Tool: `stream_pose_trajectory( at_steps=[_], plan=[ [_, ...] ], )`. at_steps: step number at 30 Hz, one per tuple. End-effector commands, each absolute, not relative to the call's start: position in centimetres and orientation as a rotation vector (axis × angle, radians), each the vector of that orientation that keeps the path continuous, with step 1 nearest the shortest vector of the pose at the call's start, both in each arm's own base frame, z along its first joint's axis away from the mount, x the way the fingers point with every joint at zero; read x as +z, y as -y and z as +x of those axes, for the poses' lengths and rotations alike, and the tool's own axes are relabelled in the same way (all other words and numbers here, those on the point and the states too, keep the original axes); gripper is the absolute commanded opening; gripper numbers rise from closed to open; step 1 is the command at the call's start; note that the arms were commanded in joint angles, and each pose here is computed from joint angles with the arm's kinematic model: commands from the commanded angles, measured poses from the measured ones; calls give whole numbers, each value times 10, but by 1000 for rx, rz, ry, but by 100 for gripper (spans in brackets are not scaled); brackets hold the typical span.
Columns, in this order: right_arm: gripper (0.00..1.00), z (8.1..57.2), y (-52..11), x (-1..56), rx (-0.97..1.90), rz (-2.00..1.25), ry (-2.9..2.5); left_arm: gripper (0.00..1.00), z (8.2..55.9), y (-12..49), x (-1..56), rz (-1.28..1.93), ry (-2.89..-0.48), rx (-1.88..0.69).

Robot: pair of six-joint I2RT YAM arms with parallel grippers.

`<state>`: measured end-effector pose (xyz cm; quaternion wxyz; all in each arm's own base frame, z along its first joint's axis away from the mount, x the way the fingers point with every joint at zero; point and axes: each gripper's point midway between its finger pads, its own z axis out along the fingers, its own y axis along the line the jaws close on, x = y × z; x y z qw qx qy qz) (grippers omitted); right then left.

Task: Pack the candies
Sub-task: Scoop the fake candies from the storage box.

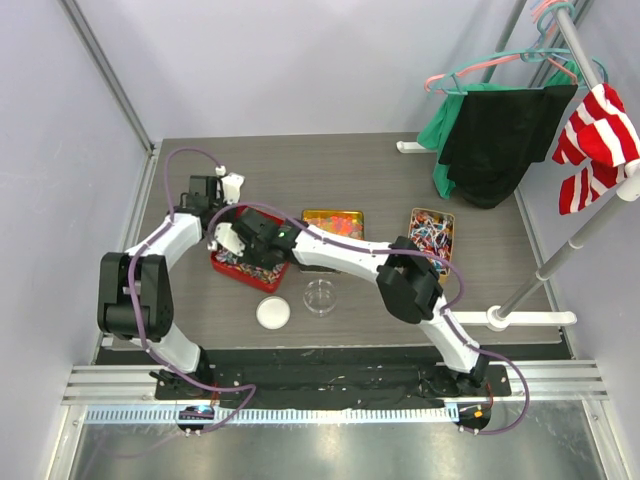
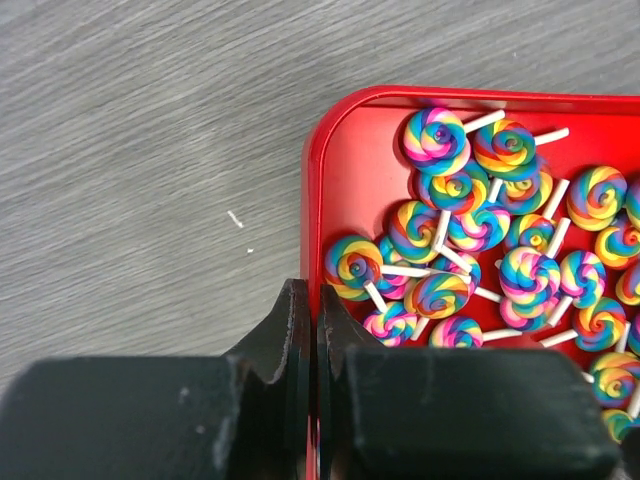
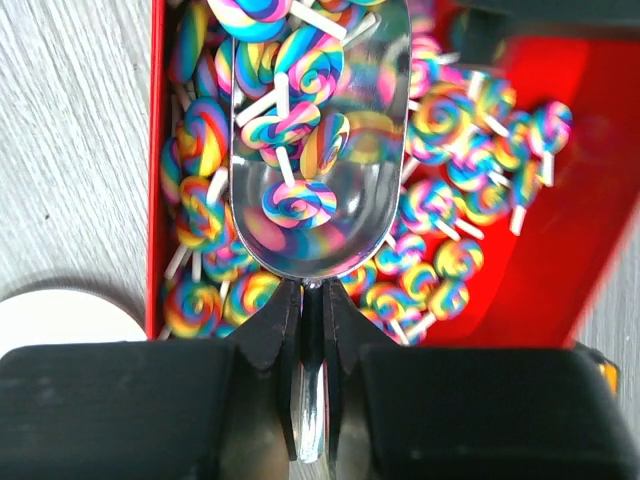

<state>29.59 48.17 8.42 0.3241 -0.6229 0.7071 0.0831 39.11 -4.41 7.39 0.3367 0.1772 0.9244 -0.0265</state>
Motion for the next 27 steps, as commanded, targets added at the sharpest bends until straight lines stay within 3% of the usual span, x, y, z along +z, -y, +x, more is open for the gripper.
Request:
stream_pose_trajectory(
  at_steps=[1,16,27],
  plan=[
    [1,304,-493,172,388,-1463,-1725,0,425,60,109,398,-2273,-152],
    [1,310,-451,144,296,-1524,-1765,0,432,48,109,347,-2280,-103],
    [1,317,-424,164,242,-1476,-1768,0,441,37,102,320,-2301,-59]
  ],
)
